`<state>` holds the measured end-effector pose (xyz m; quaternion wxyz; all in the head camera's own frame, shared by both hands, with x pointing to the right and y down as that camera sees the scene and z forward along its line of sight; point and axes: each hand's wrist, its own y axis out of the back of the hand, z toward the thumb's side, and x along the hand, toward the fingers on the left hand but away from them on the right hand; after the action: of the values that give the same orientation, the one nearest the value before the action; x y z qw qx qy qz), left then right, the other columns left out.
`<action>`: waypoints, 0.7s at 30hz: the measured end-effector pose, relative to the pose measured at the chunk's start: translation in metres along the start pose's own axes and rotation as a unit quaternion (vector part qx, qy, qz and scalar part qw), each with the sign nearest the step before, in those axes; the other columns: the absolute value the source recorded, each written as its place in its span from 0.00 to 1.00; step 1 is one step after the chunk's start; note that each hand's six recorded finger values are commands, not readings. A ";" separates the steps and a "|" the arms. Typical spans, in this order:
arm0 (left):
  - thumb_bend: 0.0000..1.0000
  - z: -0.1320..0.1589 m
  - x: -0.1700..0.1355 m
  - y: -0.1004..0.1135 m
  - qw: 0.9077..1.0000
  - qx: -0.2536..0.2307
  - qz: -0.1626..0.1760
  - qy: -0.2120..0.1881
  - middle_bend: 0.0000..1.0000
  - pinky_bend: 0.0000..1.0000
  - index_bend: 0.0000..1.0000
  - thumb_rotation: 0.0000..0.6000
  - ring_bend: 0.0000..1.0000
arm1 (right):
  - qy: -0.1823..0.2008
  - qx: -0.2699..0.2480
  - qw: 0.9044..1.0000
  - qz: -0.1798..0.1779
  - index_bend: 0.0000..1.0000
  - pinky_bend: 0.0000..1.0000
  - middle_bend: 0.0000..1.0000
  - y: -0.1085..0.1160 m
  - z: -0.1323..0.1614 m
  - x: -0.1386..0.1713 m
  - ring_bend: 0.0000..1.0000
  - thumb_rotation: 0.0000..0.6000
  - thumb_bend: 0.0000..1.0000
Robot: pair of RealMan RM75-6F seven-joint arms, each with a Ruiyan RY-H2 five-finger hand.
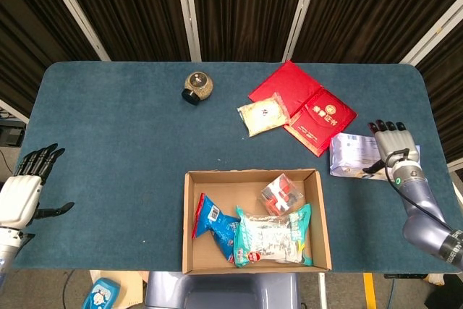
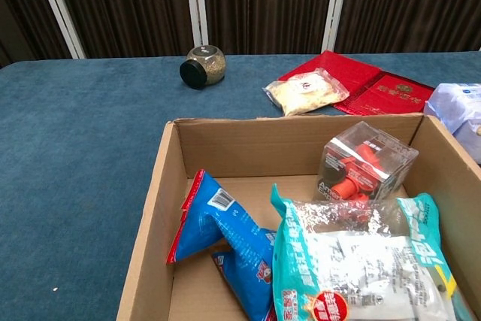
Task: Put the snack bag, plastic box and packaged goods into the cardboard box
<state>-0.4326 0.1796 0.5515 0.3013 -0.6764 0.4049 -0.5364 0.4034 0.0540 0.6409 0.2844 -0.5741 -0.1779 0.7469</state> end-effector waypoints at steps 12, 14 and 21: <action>0.04 0.000 0.001 -0.004 1.000 0.001 -0.007 0.002 0.00 0.00 0.07 1.00 0.00 | -0.011 0.011 0.999 0.028 0.00 0.04 0.00 -0.034 -0.012 -0.025 0.00 1.00 0.00; 0.04 0.000 0.001 -0.005 1.000 0.002 -0.010 0.002 0.00 0.00 0.07 1.00 0.00 | -0.013 0.014 0.999 0.027 0.01 0.06 0.00 -0.039 -0.014 -0.030 0.00 1.00 0.00; 0.04 -0.001 0.002 -0.005 1.000 -0.001 -0.011 0.004 0.00 0.00 0.07 1.00 0.00 | -0.017 0.026 0.999 0.035 0.54 0.62 0.53 -0.062 -0.018 -0.039 0.54 1.00 0.06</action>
<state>-0.4318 0.1809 0.5567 0.2927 -0.6794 0.3990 -0.5418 0.4412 0.0763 0.7016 0.2695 -0.5600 -0.1432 0.7703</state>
